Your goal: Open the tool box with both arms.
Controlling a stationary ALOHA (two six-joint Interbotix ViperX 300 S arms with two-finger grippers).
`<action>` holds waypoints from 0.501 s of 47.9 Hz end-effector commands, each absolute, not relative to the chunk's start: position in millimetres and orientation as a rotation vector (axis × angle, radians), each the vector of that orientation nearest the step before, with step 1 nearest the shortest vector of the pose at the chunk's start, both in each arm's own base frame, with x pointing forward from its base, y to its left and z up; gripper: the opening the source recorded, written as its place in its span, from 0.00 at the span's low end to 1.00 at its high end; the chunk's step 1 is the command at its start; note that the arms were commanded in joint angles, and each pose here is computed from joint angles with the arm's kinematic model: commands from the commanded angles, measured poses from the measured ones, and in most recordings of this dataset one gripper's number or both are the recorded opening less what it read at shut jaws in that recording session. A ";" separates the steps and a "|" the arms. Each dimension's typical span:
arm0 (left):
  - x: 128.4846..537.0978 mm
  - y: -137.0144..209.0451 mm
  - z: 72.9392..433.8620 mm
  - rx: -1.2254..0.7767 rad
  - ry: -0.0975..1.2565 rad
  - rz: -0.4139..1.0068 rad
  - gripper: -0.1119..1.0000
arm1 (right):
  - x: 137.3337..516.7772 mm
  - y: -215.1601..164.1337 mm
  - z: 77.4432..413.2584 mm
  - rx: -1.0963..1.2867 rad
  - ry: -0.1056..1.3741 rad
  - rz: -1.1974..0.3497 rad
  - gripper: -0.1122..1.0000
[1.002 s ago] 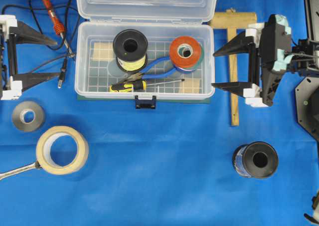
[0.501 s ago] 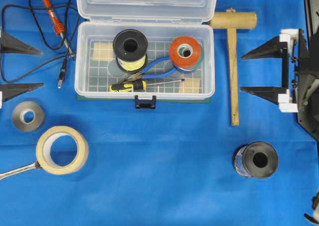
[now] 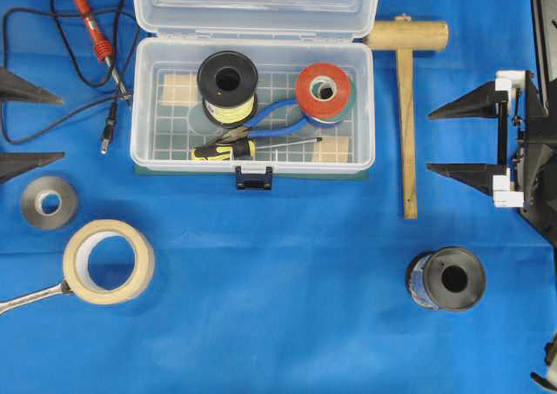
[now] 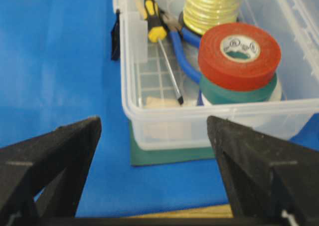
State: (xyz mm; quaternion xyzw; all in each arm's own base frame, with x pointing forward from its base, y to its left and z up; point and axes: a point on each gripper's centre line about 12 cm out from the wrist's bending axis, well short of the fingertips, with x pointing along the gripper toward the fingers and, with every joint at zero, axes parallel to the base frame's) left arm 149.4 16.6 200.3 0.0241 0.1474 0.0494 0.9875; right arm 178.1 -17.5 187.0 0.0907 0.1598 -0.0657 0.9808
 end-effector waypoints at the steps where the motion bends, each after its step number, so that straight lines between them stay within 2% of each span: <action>1: 151.7 15.7 202.3 0.043 0.297 0.092 0.87 | 181.4 -17.6 190.1 0.184 0.307 -0.132 0.87; 24: 151.5 15.4 201.5 0.043 0.300 0.091 0.87 | 181.4 -17.5 187.9 0.184 0.319 -0.132 0.87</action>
